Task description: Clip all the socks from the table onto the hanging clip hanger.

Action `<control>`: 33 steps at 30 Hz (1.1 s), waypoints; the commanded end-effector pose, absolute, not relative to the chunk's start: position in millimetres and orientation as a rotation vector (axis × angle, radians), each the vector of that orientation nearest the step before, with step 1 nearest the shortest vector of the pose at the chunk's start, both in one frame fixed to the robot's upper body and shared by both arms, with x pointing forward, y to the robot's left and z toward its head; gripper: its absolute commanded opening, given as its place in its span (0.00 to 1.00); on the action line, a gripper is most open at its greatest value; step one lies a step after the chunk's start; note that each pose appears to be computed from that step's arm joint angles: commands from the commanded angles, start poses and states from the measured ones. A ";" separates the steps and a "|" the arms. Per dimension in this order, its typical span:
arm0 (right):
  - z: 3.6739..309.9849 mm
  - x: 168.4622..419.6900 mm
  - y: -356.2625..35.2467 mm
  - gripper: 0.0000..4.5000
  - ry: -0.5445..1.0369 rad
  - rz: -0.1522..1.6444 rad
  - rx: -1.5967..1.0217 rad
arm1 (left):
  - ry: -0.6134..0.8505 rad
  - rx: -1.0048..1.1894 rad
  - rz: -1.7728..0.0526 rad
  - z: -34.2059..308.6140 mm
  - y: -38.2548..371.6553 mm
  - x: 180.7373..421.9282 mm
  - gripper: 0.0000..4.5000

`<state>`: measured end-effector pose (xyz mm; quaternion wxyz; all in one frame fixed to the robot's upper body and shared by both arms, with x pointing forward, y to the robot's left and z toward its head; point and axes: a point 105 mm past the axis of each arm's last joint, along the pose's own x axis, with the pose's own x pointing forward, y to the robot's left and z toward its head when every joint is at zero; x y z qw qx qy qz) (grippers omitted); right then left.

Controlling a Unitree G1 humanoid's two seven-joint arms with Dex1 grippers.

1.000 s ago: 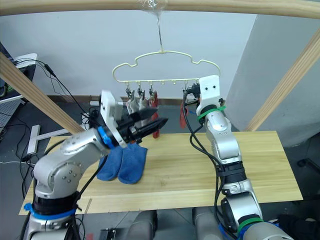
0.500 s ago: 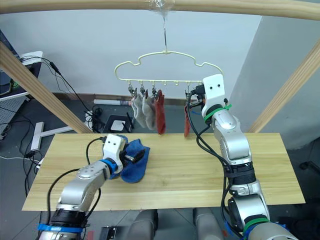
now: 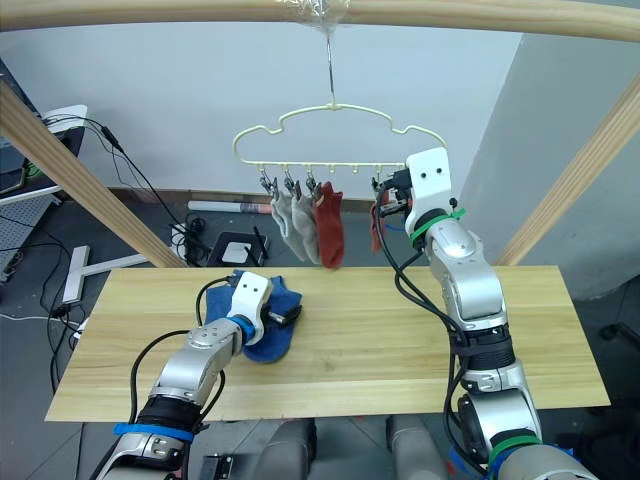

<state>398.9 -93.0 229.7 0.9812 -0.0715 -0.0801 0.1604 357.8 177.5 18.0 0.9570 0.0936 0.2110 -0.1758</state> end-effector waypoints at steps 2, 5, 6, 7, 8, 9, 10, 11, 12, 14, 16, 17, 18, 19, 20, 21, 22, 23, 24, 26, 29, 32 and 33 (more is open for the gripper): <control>235.6 395.3 -100.2 0.00 -0.176 0.311 -0.134 | 0.509 0.185 -0.408 -6.3 171.9 339.5 0.60; 236.2 395.7 -100.6 0.00 -0.175 0.316 -0.138 | 0.496 0.201 -0.435 -5.6 167.1 336.2 0.42; 236.7 396.2 -101.1 0.00 -0.175 0.318 -0.143 | 0.492 0.216 -0.450 -6.4 164.6 334.2 0.36; 237.1 396.5 -101.4 0.00 -0.175 0.320 -0.146 | 0.489 0.227 -0.461 -6.9 162.8 332.7 0.29; 237.3 396.7 -101.6 0.00 -0.175 0.320 -0.148 | 0.487 0.234 -0.468 -7.2 161.7 331.7 0.22; 237.3 396.8 -101.9 0.00 -0.174 0.322 -0.150 | 0.480 0.232 -0.476 -6.4 159.6 331.2 0.16; 236.6 396.9 -103.5 0.00 -0.165 0.326 -0.148 | 0.454 0.210 -0.504 -2.3 151.2 330.2 0.09; 236.1 397.0 -104.6 0.00 -0.159 0.329 -0.146 | 0.435 0.194 -0.525 0.8 145.1 329.3 0.03; 234.2 397.2 -109.7 0.00 -0.129 0.330 -0.119 | 0.378 0.185 -0.595 11.4 129.7 326.4 0.01; 233.0 396.7 -119.1 0.00 -0.082 0.339 -0.081 | 0.297 0.187 -0.700 27.9 108.6 319.9 0.01; 237.4 396.1 -133.6 0.00 -0.032 0.350 -0.053 | 0.177 0.186 -0.800 54.7 86.5 314.3 0.01; 239.3 395.7 -138.5 0.00 -0.014 0.353 -0.040 | 0.140 0.187 -0.829 63.6 80.0 312.0 0.01; 240.9 395.6 -142.7 0.00 0.015 0.353 -0.002 | 0.087 0.206 -0.866 73.6 72.3 309.2 0.01; 242.3 396.0 -146.7 0.00 0.052 0.351 0.056 | 0.031 0.237 -0.899 83.7 64.1 306.9 0.01; 243.1 395.8 -148.5 0.00 0.078 0.353 0.095 | -0.006 0.258 -0.920 90.0 59.0 305.1 0.01; 243.7 395.4 -149.5 0.00 0.096 0.354 0.120 | -0.029 0.271 -0.932 93.7 56.0 303.9 0.01; 244.1 395.0 -149.8 0.00 0.106 0.355 0.131 | -0.037 0.276 -0.936 94.9 55.1 303.5 0.01; 244.3 394.6 -149.8 0.00 0.112 0.354 0.135 | -0.039 0.277 -0.937 95.0 55.0 303.4 0.01; 245.6 393.7 -153.2 0.00 0.153 0.342 0.220 | -0.119 0.323 -0.951 108.2 43.9 305.4 0.01; 245.5 389.4 -153.7 0.00 0.229 0.341 0.353 | -0.265 0.399 -0.971 132.9 23.9 306.8 0.01; 243.6 381.6 -148.1 0.00 0.305 0.343 0.452 | -0.387 0.451 -0.973 153.9 6.2 308.4 0.01; 242.9 377.9 -144.5 0.00 0.332 0.337 0.481 | -0.429 0.480 -0.966 158.5 -1.4 312.2 0.01; 242.9 377.4 -143.8 0.00 0.334 0.336 0.487 | -0.438 0.486 -0.962 159.3 -3.1 313.3 0.01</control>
